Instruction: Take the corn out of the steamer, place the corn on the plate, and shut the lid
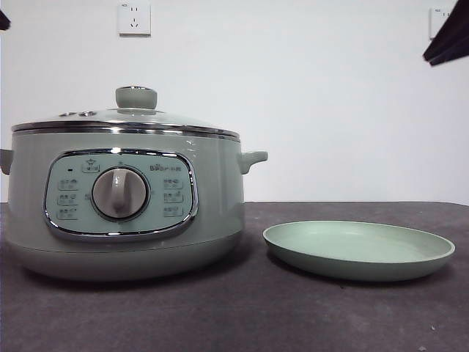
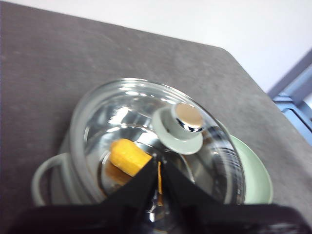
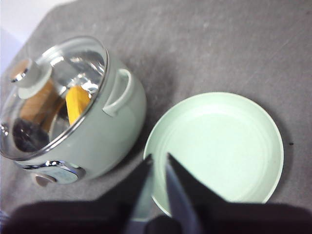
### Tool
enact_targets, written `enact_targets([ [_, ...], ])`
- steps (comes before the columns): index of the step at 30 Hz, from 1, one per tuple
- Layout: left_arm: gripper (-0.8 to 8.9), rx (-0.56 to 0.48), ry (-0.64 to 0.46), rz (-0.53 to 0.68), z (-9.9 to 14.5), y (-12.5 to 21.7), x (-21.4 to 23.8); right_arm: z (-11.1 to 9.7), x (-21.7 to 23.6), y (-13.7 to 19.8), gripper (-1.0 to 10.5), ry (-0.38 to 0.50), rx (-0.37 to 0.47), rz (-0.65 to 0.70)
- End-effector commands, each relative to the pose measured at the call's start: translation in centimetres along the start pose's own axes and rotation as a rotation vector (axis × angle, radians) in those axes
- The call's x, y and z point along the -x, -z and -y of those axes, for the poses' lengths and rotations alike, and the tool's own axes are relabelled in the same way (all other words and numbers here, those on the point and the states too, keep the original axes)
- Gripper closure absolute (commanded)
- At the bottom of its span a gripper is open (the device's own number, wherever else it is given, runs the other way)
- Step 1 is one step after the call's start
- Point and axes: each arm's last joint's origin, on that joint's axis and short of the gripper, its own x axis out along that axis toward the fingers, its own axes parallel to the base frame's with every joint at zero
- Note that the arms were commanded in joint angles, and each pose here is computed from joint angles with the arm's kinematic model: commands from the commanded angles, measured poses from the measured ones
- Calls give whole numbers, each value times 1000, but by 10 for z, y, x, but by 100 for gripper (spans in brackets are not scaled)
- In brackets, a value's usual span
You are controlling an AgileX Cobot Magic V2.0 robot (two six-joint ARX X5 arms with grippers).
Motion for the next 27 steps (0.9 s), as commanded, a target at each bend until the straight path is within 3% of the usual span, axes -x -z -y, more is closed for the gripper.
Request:
enact_targets([
  [1, 523, -23, 18, 0, -1, -2, -4, 3, -5, -3, 625, 3, 15, -20],
  [3, 399, -25, 21, -4, -1, -3, -6, 4, -8, -2, 536, 7, 7, -30],
  [13, 404, -67, 64, -43, 10, -18, -36, 5, -10, -2, 532, 8, 0, -39],
  [27, 405, -296, -28, -217, 55, -41, -112, 5, -10, -2, 533, 8, 0, -40],
])
